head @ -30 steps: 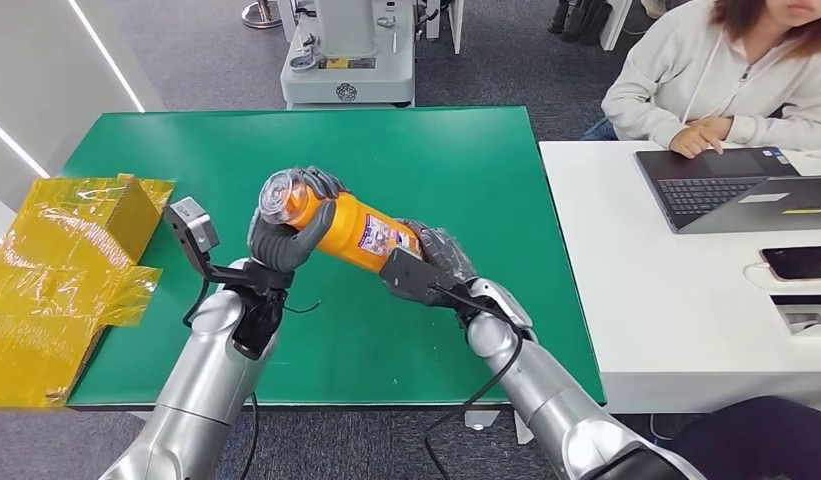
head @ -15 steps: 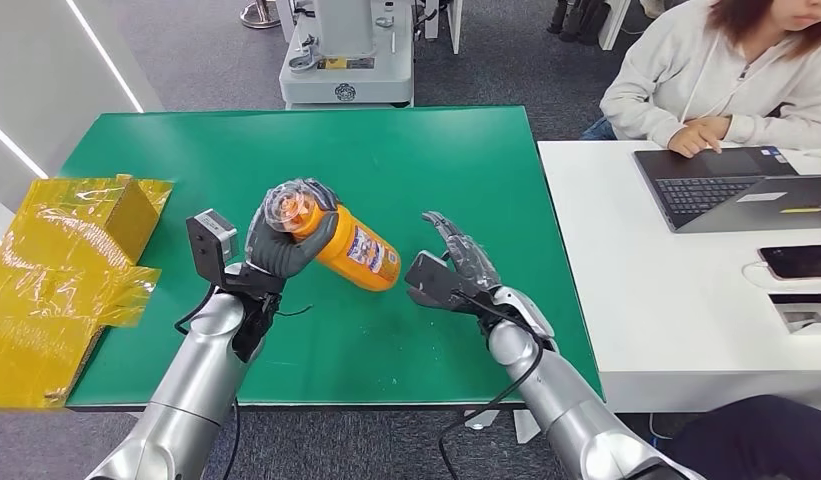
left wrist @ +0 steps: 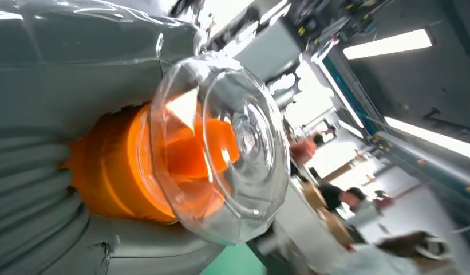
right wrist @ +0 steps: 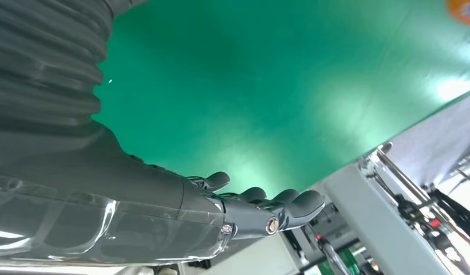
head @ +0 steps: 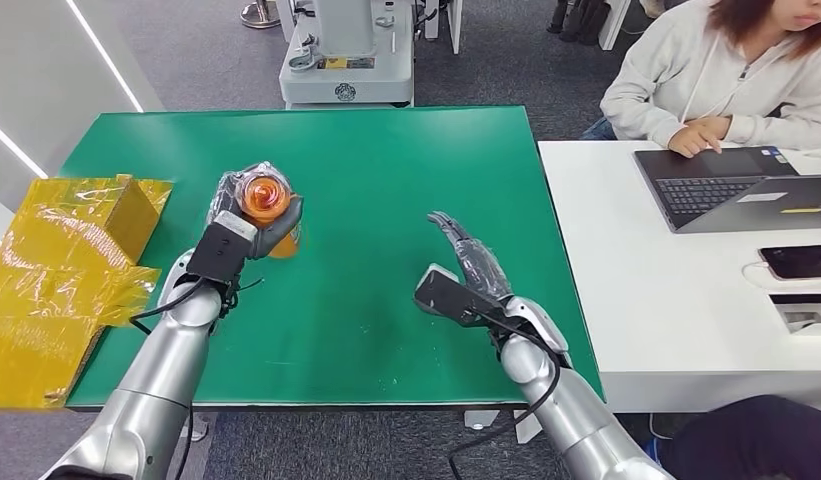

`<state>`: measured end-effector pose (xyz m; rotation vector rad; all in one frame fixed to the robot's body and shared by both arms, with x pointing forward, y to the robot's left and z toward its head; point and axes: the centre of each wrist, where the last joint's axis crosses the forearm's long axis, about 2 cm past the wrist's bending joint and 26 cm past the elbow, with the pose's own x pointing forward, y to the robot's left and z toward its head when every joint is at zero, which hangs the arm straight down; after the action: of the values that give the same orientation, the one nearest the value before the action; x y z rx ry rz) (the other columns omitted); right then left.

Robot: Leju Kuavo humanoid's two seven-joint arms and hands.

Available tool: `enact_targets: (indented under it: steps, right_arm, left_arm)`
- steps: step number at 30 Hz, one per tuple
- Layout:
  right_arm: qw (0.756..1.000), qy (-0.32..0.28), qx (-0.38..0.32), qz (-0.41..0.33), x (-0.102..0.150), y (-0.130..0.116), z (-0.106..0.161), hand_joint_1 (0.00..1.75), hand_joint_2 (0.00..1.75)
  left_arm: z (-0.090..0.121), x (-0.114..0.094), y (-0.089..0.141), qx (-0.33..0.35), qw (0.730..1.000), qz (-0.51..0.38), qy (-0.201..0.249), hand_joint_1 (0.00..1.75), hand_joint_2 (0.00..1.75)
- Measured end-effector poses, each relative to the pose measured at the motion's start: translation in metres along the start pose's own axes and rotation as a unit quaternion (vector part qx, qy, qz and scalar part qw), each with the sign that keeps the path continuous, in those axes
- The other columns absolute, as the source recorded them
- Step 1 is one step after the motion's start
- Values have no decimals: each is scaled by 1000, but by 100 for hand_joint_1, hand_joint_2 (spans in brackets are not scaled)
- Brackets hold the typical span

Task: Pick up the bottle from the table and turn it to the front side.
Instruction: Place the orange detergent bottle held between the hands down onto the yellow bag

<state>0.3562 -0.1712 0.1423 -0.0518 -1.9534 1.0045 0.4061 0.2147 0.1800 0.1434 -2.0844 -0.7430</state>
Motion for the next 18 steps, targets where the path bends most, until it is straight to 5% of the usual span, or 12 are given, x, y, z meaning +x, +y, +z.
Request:
enact_targets:
  steps: [5, 11, 18]
  right_arm:
    - [1000, -18, -8, 6, 8, -1, 4, 0, 175]
    - [999, -38, -17, 8, 18, -2, 12, 0, 175]
    - [999, -45, -28, 9, 21, 2, 28, 0, 175]
  left_arm:
    - [2, -1, 21, 17, 985, -172, -2, 175, 175]
    - [6, -9, 62, 29, 895, -444, -24, 175, 175]
    - [25, -27, 84, 0, 822, -569, -20, 175, 175]
